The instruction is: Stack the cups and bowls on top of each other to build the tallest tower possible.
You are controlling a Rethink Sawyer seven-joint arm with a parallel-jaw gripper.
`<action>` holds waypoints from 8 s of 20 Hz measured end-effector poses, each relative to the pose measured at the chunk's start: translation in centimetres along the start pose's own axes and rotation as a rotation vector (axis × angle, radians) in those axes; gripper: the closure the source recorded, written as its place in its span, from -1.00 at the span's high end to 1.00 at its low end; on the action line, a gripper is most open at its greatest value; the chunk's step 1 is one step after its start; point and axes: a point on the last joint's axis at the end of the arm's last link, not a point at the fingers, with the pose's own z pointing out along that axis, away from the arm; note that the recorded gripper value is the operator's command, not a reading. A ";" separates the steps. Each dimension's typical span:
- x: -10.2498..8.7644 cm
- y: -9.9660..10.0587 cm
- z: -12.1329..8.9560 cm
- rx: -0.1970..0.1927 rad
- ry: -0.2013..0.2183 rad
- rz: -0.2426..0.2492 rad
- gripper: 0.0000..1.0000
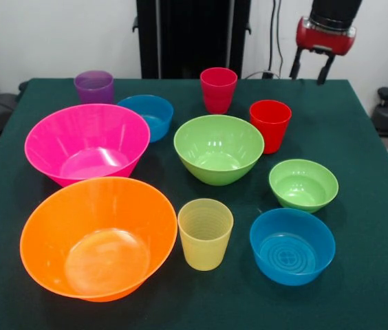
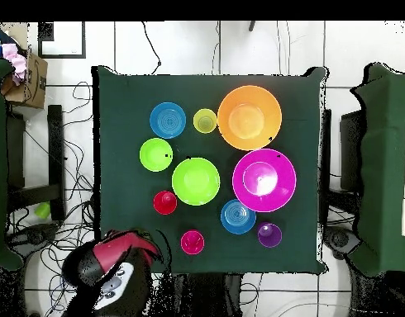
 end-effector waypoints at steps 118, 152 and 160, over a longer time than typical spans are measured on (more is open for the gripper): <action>-7.5 -7.3 -0.7 -0.002 -0.183 0.121 1.00; -0.7 -7.1 2.1 0.045 -0.120 -0.014 1.00; 1.7 -6.5 4.9 0.055 -0.131 -0.046 1.00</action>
